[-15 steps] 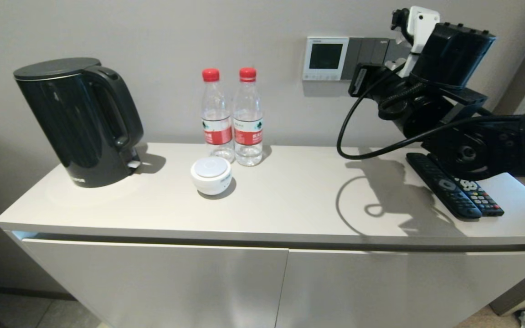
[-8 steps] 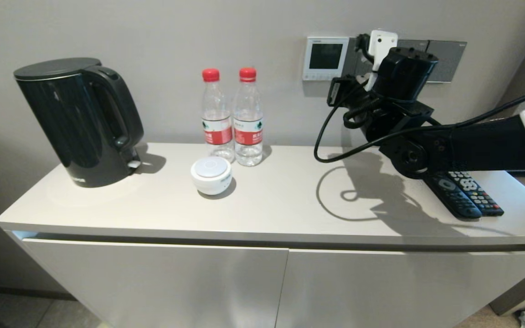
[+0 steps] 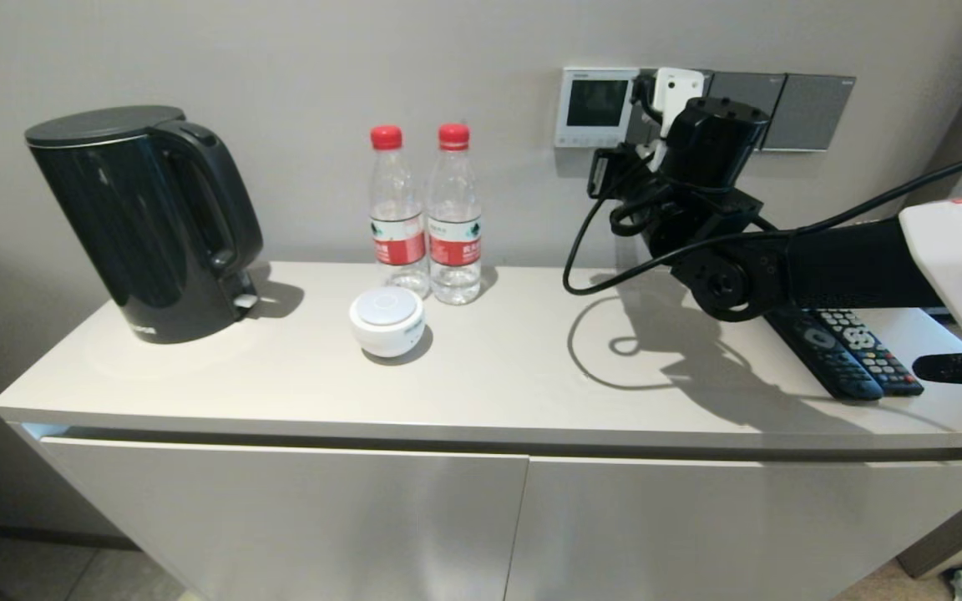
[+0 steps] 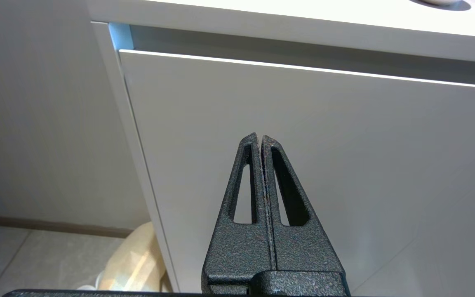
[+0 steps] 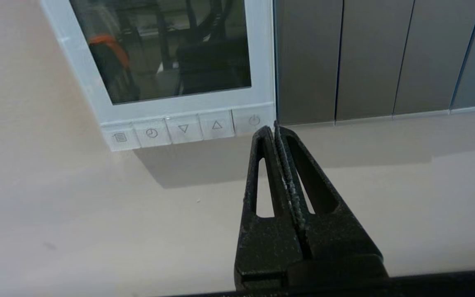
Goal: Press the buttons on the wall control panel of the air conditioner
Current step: Turn on the central air conditioner
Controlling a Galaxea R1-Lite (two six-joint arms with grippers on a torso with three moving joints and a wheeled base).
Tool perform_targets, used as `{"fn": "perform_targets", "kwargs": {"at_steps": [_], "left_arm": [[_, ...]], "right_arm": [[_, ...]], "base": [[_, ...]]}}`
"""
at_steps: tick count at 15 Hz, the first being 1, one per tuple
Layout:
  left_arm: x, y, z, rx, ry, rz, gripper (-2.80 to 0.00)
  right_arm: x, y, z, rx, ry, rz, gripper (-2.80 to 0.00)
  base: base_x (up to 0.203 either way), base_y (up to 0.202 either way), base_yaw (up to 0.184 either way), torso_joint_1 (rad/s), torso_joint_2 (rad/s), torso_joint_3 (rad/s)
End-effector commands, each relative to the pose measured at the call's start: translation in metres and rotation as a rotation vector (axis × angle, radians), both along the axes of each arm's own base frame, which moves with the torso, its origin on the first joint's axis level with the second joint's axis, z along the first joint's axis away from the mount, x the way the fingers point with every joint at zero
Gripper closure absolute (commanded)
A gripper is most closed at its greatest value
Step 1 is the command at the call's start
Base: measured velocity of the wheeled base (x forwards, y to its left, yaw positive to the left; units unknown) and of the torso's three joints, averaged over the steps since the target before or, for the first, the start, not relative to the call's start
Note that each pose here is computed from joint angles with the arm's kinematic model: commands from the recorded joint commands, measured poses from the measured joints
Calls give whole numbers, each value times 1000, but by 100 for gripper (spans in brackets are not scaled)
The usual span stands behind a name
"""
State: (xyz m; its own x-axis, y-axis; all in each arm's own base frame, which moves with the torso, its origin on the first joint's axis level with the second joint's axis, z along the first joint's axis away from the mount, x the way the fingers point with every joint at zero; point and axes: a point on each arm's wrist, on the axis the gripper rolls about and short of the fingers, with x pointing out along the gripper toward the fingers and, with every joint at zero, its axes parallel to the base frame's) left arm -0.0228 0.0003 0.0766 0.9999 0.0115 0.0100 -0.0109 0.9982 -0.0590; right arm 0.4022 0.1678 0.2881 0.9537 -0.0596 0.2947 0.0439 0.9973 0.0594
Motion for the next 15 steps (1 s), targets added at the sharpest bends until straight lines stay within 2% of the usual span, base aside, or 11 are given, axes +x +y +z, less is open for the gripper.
{"fn": "perform_targets", "kwargs": {"at_steps": [1,9,15], "left_arm": [[0,0,0,-1,-1,1,0],[0,0,0,-1,-1,1,0],[0,0,0,-1,-1,1,0]], "right_arm": [[3,1,2,4,-10,-4,0],[12,4,-1,0,-4,-6,0],[-1,11,9,13,-21,14,0]], "base": [[0,0,0,0,0,0],[0,0,0,0,0,0],[0,0,0,0,0,0]]}}
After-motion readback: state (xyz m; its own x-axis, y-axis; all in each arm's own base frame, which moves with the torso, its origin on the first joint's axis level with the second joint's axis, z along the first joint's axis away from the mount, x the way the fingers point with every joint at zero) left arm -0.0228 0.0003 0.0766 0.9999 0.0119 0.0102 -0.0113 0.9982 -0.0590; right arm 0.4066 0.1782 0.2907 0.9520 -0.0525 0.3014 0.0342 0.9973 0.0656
